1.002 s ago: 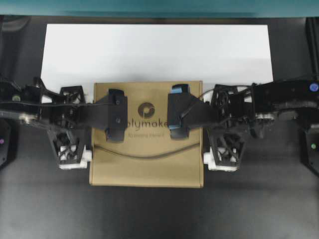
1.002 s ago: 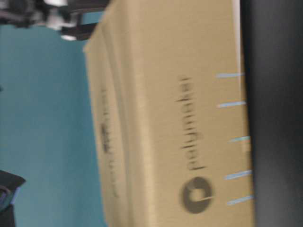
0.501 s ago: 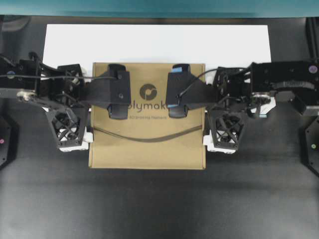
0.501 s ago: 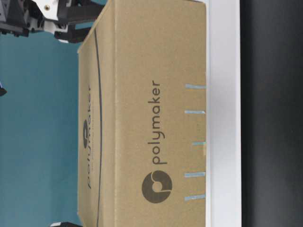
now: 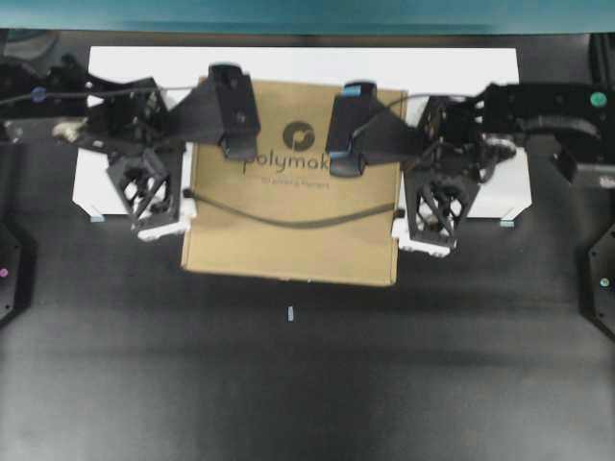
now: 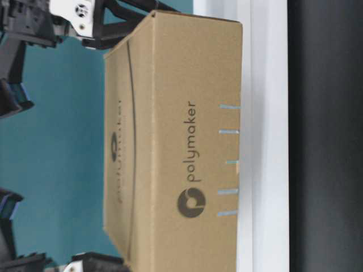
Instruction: Place the cardboard box on the stand after clamping it between your arms.
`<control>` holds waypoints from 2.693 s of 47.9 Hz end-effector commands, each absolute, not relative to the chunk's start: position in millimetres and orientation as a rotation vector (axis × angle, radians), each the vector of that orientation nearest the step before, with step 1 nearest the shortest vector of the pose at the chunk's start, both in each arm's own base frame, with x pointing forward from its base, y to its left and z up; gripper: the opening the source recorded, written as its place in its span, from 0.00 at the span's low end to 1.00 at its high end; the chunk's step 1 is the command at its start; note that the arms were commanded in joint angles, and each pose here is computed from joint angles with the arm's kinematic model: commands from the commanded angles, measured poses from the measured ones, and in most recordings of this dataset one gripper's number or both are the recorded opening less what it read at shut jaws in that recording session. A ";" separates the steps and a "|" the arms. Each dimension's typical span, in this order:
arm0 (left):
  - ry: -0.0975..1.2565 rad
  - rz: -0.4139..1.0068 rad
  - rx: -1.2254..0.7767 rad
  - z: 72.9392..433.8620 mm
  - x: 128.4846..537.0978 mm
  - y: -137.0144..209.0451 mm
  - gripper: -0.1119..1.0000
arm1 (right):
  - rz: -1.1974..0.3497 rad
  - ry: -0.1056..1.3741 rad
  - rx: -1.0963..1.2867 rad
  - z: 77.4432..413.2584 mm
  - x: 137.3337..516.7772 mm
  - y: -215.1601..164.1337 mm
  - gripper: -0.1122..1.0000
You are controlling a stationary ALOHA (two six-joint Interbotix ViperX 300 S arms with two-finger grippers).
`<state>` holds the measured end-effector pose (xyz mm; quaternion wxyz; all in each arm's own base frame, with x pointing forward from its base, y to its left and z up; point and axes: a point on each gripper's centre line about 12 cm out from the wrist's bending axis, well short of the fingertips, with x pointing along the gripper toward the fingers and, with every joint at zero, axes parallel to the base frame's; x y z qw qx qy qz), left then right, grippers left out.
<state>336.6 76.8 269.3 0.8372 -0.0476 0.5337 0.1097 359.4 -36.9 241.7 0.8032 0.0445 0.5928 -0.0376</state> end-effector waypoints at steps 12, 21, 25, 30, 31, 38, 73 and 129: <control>0.964 0.296 -0.140 279.0 364.1 107.8 0.84 | -0.149 1.185 0.124 233.6 380.6 -82.7 0.85; 0.945 0.364 -0.172 274.0 363.7 137.9 0.84 | -0.159 1.196 0.111 222.8 381.8 -111.8 0.85; 0.944 0.385 -0.169 269.9 361.0 150.9 0.84 | -0.146 1.209 0.116 215.6 381.5 -119.6 0.85; 0.956 0.394 -0.152 265.4 358.0 162.0 0.84 | -0.126 1.211 0.119 210.7 381.7 -124.1 0.85; 0.959 0.394 -0.148 264.8 357.9 163.9 0.84 | -0.124 1.206 0.116 211.4 382.0 -125.2 0.85; 0.969 0.398 -0.147 261.0 358.3 168.1 0.84 | -0.115 1.200 0.099 209.5 380.9 -132.6 0.85; 1.001 0.430 -0.172 220.5 341.0 179.9 0.84 | -0.134 1.233 0.098 193.3 362.1 -153.4 0.85; 0.379 0.252 0.005 315.6 185.9 48.9 0.84 | -0.145 0.573 0.123 272.7 216.7 -39.3 0.84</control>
